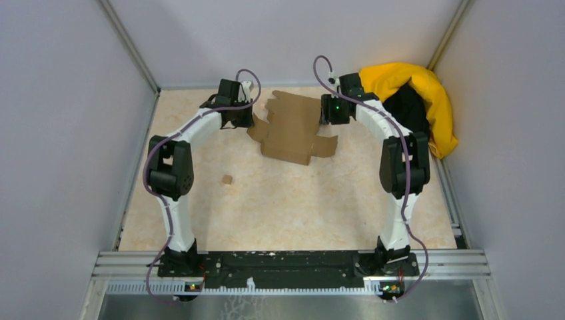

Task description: Fold the paper box

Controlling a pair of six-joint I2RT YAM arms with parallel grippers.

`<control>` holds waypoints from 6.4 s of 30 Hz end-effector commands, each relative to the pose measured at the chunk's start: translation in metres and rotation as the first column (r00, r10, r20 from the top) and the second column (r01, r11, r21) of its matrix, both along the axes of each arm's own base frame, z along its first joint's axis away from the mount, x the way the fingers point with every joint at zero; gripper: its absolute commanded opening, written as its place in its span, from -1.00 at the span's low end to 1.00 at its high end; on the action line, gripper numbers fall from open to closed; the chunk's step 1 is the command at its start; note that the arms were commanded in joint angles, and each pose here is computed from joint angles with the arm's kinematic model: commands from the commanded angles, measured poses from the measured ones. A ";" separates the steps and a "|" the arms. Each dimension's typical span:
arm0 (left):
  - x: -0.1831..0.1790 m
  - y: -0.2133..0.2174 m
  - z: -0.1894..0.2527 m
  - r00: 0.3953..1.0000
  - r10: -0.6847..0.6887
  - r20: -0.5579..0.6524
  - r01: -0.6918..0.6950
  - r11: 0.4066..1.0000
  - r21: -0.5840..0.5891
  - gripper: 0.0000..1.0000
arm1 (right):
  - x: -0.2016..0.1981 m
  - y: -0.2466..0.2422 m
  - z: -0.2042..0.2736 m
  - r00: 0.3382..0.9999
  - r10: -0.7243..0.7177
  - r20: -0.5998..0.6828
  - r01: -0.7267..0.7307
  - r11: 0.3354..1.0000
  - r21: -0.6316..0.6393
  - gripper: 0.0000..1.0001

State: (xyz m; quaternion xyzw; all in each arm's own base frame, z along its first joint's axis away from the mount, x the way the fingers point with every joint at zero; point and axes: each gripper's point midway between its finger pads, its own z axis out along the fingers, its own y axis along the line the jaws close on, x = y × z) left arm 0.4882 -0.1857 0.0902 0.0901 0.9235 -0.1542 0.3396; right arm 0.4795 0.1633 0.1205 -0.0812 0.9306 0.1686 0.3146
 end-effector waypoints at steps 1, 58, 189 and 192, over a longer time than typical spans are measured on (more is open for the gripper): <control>0.005 -0.004 0.025 0.979 -0.184 0.083 0.177 0.981 0.079 -1.00 | 0.001 0.004 0.035 0.993 0.040 0.109 -0.044 0.999 0.031 0.04; -0.074 -0.085 0.137 0.659 -0.654 0.372 0.546 0.756 0.361 -0.80 | 0.007 -0.044 0.019 0.906 0.245 0.344 -0.369 0.857 0.361 0.96; -0.108 -0.030 0.000 0.988 0.069 -0.138 -0.039 0.977 0.208 -1.00 | -0.091 0.044 0.002 0.997 0.083 0.002 -0.082 0.988 0.133 0.75; -0.104 -0.022 0.005 0.991 0.046 -0.128 -0.006 0.956 0.292 -1.00 | -0.093 0.047 0.004 0.995 0.098 0.001 -0.096 0.984 0.153 0.75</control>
